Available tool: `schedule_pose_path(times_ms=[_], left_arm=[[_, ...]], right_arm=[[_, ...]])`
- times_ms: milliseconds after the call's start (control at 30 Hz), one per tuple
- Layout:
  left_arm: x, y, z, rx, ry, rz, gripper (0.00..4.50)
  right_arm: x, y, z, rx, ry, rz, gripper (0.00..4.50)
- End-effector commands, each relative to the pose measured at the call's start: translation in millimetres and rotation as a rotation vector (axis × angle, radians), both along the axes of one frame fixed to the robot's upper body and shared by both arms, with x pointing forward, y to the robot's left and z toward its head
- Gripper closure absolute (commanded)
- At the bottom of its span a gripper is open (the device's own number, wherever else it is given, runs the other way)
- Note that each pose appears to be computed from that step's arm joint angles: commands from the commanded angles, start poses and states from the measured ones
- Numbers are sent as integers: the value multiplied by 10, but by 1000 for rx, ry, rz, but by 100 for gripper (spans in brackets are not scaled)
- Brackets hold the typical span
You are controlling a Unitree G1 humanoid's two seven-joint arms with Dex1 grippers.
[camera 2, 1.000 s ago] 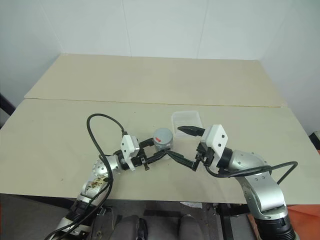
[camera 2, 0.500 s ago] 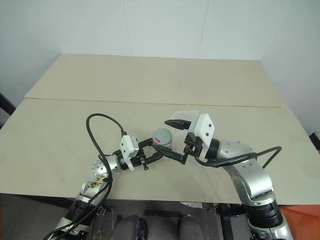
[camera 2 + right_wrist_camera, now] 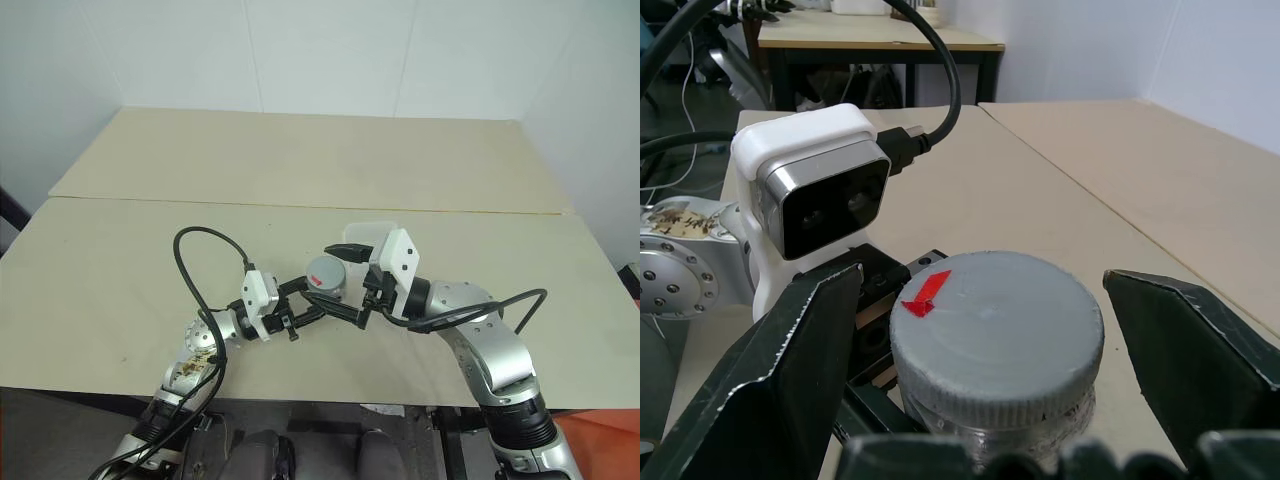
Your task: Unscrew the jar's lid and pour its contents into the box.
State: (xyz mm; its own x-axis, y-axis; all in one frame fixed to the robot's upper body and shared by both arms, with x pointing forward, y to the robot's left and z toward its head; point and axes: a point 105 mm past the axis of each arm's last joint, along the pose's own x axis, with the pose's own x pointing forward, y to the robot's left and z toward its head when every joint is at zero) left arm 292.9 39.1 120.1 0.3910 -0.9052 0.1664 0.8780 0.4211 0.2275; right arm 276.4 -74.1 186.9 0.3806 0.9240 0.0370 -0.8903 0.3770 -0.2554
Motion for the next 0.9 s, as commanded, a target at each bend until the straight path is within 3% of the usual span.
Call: schedule_pose_path(times_ms=[33, 133, 500, 900], left_arm=[[-7, -21, 107, -16, -55, -2, 257], [-6, -21, 102, -15, -54, -3, 257], [-14, -27, 92, -15, -48, -4, 257], [-15, -27, 62, -12, -40, -3, 257]], right_arm=[[-20, -3, 111, 22, -43, 3, 58], [-7, -6, 115, 22, -51, -11, 156], [8, -16, 127, 30, -39, -26, 156], [-23, -33, 393, 202, 38, 1, 156]])
